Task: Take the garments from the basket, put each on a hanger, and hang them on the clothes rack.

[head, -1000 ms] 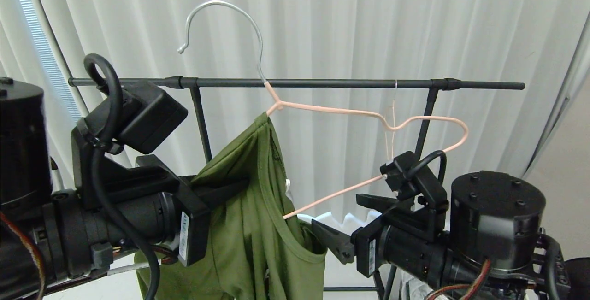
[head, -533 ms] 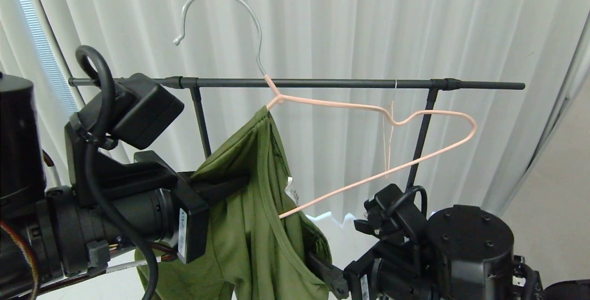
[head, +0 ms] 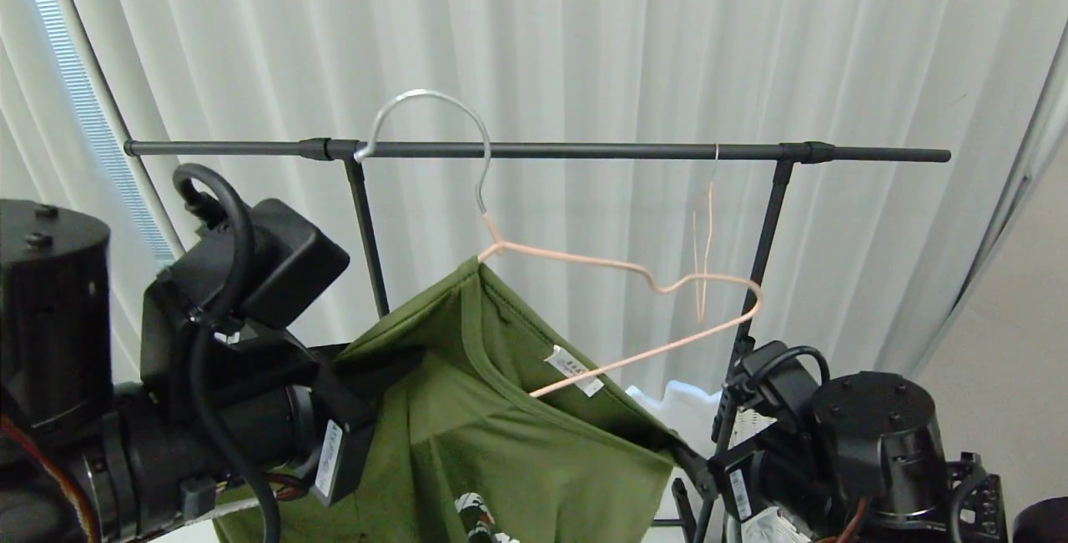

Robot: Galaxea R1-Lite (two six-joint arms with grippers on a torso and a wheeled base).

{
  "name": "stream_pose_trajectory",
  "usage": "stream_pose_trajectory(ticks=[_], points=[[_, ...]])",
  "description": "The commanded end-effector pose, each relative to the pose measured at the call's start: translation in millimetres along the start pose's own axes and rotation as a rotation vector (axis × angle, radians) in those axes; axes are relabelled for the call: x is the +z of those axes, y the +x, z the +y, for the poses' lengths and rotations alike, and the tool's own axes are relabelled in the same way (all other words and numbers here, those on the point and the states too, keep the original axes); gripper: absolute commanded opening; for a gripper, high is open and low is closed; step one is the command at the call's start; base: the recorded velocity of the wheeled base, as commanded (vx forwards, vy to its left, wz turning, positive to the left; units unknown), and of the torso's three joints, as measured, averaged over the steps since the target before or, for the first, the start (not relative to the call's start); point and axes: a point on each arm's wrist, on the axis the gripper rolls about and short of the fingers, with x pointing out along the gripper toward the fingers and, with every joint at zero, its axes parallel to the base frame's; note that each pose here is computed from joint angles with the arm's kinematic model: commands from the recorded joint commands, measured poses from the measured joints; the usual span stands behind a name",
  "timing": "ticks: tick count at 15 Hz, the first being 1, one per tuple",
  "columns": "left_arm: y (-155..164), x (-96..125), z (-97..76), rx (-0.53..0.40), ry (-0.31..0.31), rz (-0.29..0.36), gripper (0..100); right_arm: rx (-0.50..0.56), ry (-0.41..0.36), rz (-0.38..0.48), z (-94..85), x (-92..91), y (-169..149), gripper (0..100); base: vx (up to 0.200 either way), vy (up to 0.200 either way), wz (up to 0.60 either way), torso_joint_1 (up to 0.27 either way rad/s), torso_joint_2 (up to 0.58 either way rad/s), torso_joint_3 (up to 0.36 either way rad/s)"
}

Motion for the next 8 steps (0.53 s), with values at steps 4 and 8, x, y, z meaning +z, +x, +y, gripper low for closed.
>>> stream_pose_trajectory(ticks=[4, 8], points=[[-7, -33, -4.3, -0.015, 0.107, 0.074, 0, -0.153, 0.018, -0.024, -45.3, 9.4, 1, 100, 0.000, 0.000, 0.00, 0.000, 0.00, 0.000], [-10, -64, -7.2, -0.009, 0.198, 0.167, 0, -0.158, 0.030, -0.050, -49.4, 14.0, -6, 100, 0.000, 0.000, 0.00, 0.000, 0.00, 0.000]])
